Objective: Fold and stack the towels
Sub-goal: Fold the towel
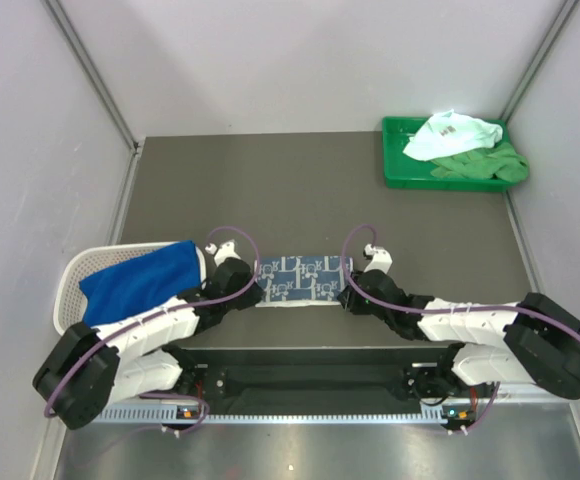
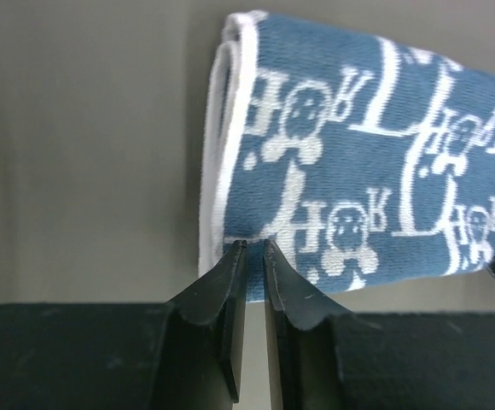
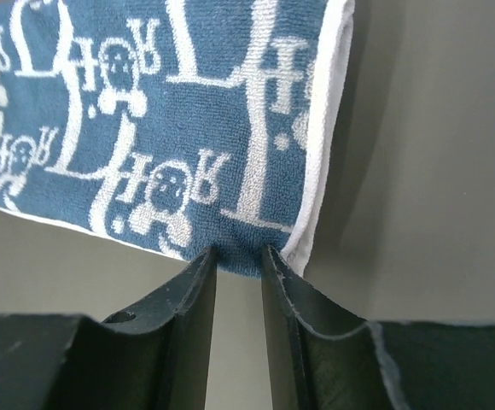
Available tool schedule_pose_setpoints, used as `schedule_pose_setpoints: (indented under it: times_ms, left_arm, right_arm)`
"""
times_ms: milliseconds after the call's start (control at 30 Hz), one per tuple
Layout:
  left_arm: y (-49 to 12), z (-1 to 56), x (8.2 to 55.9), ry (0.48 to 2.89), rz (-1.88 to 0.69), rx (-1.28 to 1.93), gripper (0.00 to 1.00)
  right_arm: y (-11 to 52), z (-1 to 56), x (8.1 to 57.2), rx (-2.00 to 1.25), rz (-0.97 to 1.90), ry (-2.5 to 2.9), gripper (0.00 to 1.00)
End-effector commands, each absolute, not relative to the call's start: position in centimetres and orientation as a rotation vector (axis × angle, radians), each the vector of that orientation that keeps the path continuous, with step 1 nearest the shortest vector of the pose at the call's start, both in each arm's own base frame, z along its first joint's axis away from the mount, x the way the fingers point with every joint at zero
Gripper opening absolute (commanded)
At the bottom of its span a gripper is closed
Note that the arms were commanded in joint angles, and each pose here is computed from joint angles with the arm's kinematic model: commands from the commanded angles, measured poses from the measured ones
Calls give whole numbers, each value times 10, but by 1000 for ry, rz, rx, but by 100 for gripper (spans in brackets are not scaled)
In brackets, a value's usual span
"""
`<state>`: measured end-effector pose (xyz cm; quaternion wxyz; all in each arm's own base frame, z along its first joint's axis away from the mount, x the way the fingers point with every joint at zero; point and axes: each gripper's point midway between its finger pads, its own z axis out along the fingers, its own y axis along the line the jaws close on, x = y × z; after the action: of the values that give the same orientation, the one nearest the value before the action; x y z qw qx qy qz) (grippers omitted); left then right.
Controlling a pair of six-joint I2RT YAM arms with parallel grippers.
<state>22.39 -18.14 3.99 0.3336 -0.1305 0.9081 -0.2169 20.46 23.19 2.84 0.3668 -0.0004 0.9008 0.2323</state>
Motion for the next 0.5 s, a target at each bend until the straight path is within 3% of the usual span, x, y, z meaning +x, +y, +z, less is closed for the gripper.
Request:
schedule_pose_setpoints:
  times_ms: [0, 467]
  left_arm:
    - [-173, 33, 223, 2383, -508, -416, 18]
    - [-165, 23, 222, 2442, -400, -406, 17]
  right_arm:
    - [225, 11, 194, 97, 589, 2340, 28]
    - [191, 22, 196, 151, 434, 2333, 33]
